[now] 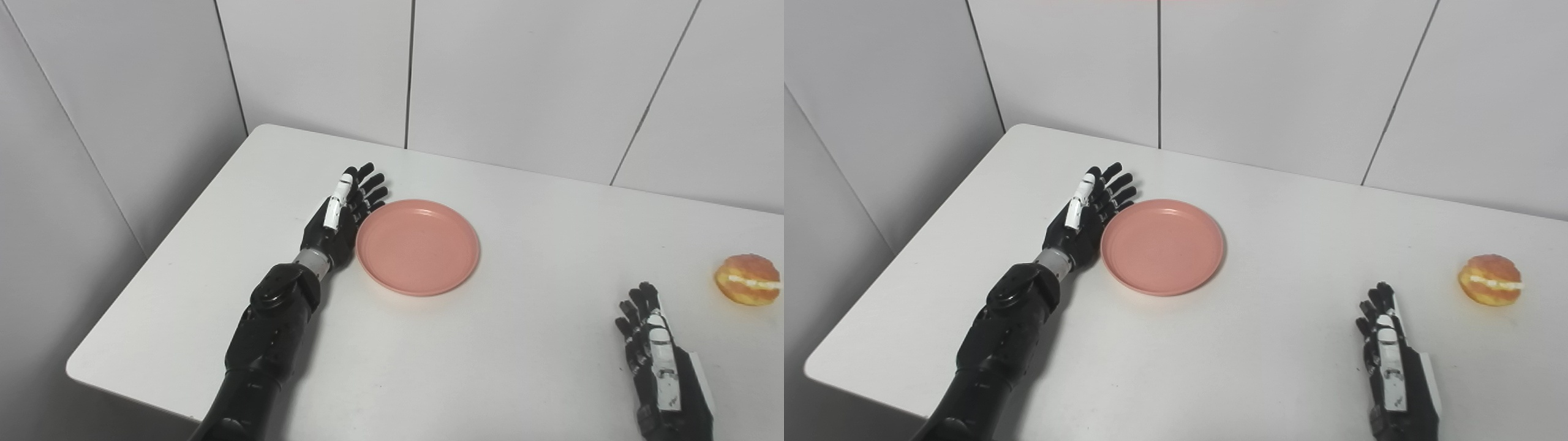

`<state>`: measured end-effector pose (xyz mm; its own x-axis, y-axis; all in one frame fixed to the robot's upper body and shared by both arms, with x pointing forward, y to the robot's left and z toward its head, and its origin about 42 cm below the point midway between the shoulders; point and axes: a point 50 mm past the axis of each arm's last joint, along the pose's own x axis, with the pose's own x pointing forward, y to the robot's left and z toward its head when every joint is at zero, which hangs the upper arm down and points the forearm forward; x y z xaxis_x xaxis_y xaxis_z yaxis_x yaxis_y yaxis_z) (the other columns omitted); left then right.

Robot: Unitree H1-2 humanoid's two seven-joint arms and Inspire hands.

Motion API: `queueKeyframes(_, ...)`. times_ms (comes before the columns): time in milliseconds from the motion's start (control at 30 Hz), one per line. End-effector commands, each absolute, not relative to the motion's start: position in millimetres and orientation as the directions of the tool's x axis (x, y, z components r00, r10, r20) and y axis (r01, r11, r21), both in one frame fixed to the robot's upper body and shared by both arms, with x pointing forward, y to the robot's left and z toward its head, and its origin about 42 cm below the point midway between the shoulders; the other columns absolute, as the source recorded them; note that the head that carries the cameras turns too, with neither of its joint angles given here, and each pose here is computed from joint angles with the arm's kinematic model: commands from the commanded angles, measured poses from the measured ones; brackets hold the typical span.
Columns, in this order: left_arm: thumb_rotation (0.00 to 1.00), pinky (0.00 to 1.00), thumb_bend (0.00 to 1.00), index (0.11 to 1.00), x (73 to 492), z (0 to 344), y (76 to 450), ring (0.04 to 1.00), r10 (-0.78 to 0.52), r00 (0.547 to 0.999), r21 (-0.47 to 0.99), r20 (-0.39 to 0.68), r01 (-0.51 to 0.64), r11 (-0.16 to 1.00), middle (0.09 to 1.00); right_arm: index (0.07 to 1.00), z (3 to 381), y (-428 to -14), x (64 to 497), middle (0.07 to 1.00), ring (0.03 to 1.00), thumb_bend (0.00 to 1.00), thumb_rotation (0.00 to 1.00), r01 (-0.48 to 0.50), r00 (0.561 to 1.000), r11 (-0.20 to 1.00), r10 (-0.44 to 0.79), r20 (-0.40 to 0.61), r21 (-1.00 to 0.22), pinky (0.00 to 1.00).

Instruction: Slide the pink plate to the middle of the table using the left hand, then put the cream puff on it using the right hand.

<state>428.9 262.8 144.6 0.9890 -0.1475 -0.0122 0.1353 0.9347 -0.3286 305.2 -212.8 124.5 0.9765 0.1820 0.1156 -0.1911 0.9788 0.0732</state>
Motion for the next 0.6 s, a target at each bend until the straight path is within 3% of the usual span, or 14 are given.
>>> queueKeyframes(0, 1.0, 0.89, 0.39, 0.899, 422.6, 132.1, 252.9, 0.892, -0.187, 0.979, -0.335, -0.083, 0.149, 0.93, 0.9, 1.0, 127.9, -204.0, 304.6, 1.0, 0.992, 0.22, 1.0, -0.208, 0.974, 0.975, 0.199, 0.111, 0.074, 1.0)
queueKeyframes(567, 1.0, 0.89, 0.37, 0.889, 394.4, 144.8, 199.3, 0.887, -0.334, 0.939, -0.351, -0.084, 0.286, 0.892, 0.899, 1.0, 131.5, -195.9, 306.3, 1.0, 0.984, 0.24, 1.0, -0.188, 0.978, 0.978, 0.179, 0.108, 0.086, 1.0)
